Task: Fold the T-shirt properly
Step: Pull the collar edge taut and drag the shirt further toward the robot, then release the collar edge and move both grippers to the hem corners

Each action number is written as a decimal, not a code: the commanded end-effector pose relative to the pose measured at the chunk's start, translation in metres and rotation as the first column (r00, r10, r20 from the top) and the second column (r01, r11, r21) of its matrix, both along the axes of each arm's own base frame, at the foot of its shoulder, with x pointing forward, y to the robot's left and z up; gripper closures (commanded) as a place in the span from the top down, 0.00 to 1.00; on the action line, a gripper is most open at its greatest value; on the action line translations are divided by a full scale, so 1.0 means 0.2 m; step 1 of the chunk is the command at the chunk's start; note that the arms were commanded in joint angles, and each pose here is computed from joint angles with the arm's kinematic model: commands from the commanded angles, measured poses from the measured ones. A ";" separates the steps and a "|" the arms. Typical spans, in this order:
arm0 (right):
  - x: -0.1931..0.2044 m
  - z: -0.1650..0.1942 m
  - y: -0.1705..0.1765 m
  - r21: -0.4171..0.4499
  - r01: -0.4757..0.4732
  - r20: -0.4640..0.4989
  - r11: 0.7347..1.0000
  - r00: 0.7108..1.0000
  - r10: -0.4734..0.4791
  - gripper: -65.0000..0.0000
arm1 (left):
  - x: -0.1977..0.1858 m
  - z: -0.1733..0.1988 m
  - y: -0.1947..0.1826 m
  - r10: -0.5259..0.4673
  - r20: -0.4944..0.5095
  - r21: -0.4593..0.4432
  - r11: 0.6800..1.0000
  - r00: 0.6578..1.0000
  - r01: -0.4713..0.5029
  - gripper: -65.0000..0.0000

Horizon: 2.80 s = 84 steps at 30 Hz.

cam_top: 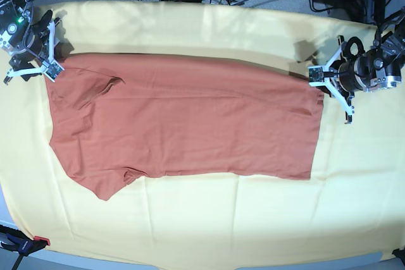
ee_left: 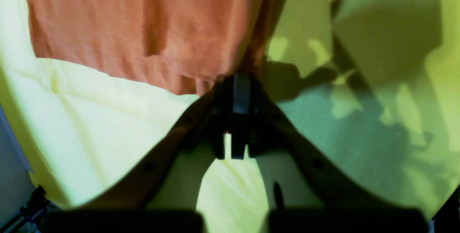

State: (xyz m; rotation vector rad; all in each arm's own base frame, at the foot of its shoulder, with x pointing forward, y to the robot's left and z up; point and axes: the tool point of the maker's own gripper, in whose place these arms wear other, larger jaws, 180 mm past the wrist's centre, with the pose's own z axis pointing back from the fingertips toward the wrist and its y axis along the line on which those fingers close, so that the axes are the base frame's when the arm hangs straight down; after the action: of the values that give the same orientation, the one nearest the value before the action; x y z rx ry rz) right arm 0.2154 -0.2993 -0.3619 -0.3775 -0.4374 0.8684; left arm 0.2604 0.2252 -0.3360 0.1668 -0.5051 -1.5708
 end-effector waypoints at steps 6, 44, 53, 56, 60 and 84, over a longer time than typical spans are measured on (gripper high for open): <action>0.03 0.05 -0.05 -0.049 0.004 0.016 0.999 1.000 -0.003 0.00 | -0.03 0.03 0.02 -0.045 -0.040 0.027 0.999 0.998 0.046 0.00; -0.32 0.07 -0.06 -0.001 -0.114 -0.462 0.993 0.881 0.100 0.00 | -0.42 0.19 0.05 0.012 -0.356 -0.046 0.998 0.934 -0.030 0.00; -0.36 0.13 -0.09 0.004 -0.155 -0.535 0.988 0.834 0.133 0.00 | -0.48 0.15 0.06 -0.018 -0.366 -0.006 1.000 0.930 0.017 0.00; -0.39 0.13 -0.06 0.047 -0.158 -0.564 0.986 0.811 0.157 0.00 | -0.48 0.16 0.05 -0.016 -0.374 -0.016 1.000 0.927 0.011 0.00; -0.43 0.13 -0.04 0.075 -0.156 -0.593 0.985 0.787 0.170 0.00 | -0.53 0.17 0.05 0.003 -0.411 -0.009 1.000 0.912 -0.007 0.00; -0.57 0.10 -0.06 0.071 -0.152 -0.669 0.986 0.726 0.160 0.38 | -0.57 0.22 0.09 0.018 -0.435 0.037 0.999 0.900 -0.002 0.36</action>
State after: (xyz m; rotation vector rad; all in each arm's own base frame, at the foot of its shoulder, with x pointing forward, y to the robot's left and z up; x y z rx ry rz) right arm 0.0930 -0.3068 -0.3497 0.0367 0.2199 1.0855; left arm 0.1426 0.2396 -0.2988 -0.1792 -0.1221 -1.5426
